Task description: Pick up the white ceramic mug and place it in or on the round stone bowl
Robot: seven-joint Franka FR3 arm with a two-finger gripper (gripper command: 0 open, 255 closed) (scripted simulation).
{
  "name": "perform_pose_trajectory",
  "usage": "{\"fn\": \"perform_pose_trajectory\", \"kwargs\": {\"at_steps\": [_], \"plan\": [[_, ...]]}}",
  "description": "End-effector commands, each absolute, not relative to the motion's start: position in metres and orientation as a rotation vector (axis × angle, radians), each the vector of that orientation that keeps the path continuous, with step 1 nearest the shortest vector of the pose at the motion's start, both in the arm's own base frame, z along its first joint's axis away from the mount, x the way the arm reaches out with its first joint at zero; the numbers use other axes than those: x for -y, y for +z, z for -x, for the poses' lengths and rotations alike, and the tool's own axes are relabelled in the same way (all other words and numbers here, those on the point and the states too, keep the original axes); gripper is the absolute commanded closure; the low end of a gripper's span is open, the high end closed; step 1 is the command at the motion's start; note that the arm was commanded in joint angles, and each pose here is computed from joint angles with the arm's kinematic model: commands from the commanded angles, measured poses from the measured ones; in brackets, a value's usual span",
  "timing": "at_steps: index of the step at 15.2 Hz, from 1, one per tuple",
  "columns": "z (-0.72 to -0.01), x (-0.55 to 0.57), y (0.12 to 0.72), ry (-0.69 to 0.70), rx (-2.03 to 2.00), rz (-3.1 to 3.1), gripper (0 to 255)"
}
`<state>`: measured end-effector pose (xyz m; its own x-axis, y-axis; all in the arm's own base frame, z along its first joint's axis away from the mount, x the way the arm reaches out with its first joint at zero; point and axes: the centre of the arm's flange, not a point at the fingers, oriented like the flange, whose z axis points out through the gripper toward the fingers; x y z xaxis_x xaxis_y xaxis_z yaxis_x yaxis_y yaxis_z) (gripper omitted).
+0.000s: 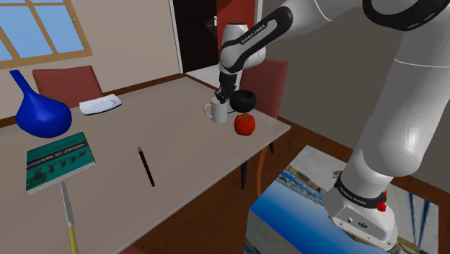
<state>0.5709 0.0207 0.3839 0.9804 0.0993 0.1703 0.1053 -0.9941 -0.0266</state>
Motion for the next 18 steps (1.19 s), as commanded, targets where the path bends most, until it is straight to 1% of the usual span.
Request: {"fn": "perform_pose_trajectory", "kwargs": {"at_steps": [1,18], "plan": [[-0.57,-0.02,0.395,-0.263,0.16,3.091,255],[-0.57,-0.02,0.484,-0.263,0.16,3.091,255]]}}
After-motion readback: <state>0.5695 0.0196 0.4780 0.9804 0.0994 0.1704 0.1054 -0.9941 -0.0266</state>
